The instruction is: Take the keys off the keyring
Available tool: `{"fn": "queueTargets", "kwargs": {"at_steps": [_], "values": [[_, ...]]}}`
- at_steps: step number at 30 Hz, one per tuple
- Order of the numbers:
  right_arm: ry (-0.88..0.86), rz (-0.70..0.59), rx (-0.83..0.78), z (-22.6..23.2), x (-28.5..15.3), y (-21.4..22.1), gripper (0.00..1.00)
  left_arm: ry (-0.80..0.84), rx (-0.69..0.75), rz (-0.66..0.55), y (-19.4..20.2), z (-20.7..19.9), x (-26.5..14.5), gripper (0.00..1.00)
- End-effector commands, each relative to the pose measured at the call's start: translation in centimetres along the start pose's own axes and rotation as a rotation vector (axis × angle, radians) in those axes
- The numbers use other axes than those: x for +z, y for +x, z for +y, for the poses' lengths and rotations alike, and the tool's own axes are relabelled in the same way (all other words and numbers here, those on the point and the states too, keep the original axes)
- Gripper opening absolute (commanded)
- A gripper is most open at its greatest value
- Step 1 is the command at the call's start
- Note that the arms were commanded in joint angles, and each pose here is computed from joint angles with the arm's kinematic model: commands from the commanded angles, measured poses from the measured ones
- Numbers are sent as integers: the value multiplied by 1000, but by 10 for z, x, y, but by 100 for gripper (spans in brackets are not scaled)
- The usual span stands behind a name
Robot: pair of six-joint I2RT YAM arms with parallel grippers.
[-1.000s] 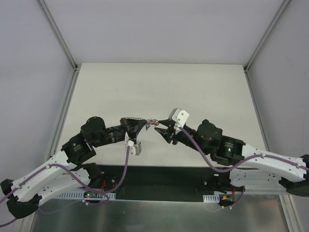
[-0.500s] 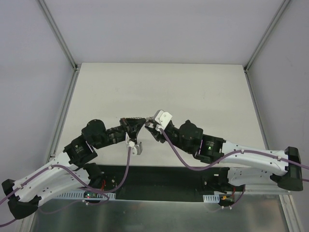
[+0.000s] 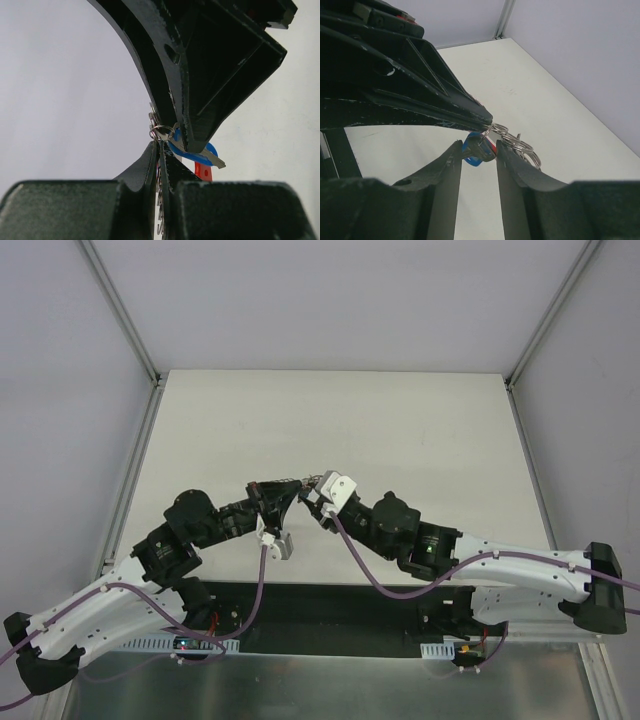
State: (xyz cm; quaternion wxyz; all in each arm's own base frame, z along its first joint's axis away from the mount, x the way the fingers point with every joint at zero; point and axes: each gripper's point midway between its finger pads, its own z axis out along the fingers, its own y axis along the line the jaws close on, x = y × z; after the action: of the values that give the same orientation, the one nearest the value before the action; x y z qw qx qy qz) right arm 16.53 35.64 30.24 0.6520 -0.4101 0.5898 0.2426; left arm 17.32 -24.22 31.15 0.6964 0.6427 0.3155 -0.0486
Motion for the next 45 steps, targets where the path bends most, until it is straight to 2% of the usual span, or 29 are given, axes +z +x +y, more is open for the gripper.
{"fn": "queueTargets", "kwargs": {"at_steps": [1,11,27,31,37,45], "values": [[53,-97,8,-11,3,-28,36,-54,21,-63,-14,14,1,0],[126,-132,31,-24,7,-41,30,-46,17,-65,-13,10,3,0],[115,-191,58,-24,2,-58,31,-43,14,-53,-9,8,6,0],[131,-195,75,-26,2,-63,24,-41,12,-47,-8,8,7,0],[188,-171,79,-33,3,-59,2,-53,8,-50,-9,11,5,0],[227,-158,82,-39,0,-56,1,-54,4,-51,-10,11,5,0]]}}
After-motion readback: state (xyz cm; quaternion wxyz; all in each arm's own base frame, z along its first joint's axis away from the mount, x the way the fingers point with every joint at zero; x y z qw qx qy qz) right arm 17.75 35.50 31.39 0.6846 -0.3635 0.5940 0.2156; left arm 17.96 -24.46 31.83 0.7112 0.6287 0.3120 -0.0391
